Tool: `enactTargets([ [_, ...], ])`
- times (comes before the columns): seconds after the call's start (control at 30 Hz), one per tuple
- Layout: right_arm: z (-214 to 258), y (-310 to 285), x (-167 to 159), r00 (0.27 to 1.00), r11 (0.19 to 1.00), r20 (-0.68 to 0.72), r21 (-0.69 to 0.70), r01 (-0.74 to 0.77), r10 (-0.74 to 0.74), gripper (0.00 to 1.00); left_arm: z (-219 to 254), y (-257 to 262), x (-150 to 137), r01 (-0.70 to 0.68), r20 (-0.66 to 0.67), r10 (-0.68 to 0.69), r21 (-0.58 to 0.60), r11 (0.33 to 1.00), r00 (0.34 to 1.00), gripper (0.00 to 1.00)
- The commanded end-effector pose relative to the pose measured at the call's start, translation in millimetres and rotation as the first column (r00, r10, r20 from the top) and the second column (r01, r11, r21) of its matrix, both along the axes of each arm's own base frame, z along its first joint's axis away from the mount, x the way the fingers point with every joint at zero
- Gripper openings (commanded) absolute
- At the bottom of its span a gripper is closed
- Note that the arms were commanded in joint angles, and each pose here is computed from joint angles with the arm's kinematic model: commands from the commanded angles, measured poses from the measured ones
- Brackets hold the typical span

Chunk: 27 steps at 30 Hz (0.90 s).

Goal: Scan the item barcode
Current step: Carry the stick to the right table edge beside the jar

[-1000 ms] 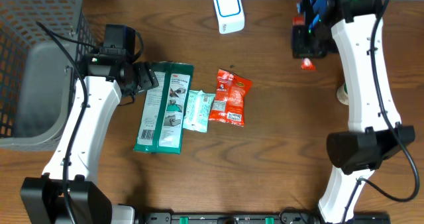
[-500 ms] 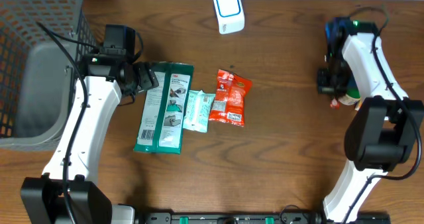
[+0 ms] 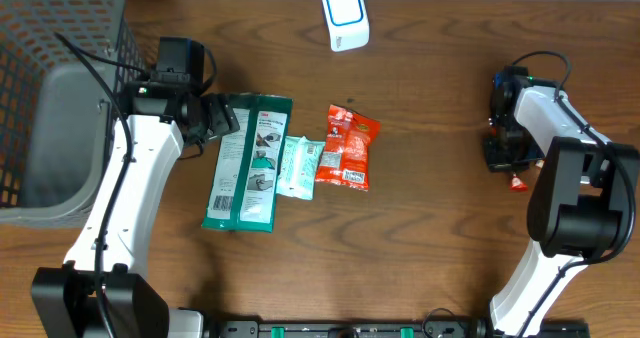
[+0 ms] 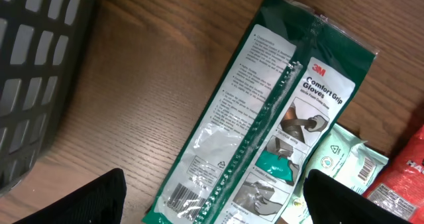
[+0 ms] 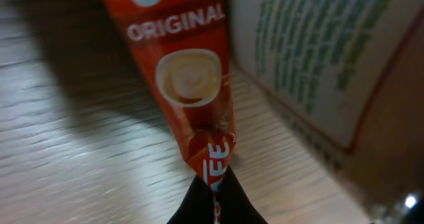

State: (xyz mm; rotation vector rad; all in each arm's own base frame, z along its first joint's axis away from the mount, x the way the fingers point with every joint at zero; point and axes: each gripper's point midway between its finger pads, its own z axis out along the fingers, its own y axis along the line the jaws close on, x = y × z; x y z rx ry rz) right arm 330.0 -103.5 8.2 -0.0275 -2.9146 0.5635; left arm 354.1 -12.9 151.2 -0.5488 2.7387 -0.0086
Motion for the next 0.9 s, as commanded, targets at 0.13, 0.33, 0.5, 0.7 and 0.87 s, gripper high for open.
enactTargets([
  [0.13,5.8,-23.8,22.3,0.991,0.987,0.037,-0.094,-0.128,0.132,0.01,6.8,3.4,2.9,-0.003,0.018,0.003,0.013,1.000,1.000,0.86],
  [0.33,6.0,-27.2,37.2,0.986,0.987,0.104,-0.111,-0.116,0.127,0.01,6.8,3.4,2.9,-0.003,0.018,0.003,0.013,1.000,1.000,0.86],
  [0.5,6.2,-34.5,39.6,0.986,0.993,0.157,-0.118,-0.031,0.050,0.04,6.8,3.4,2.9,-0.003,0.018,0.003,0.013,1.000,1.000,0.86],
  [0.7,5.9,-47.1,34.8,0.975,0.988,0.209,-0.115,0.104,-0.079,0.14,6.8,3.4,2.9,-0.003,0.018,0.003,0.013,1.000,1.000,0.86],
  [0.87,-0.6,-44.7,32.4,0.965,0.989,0.221,-0.027,0.148,-0.138,0.14,6.8,3.4,2.9,-0.003,0.018,0.003,0.013,1.000,1.000,0.86],
])
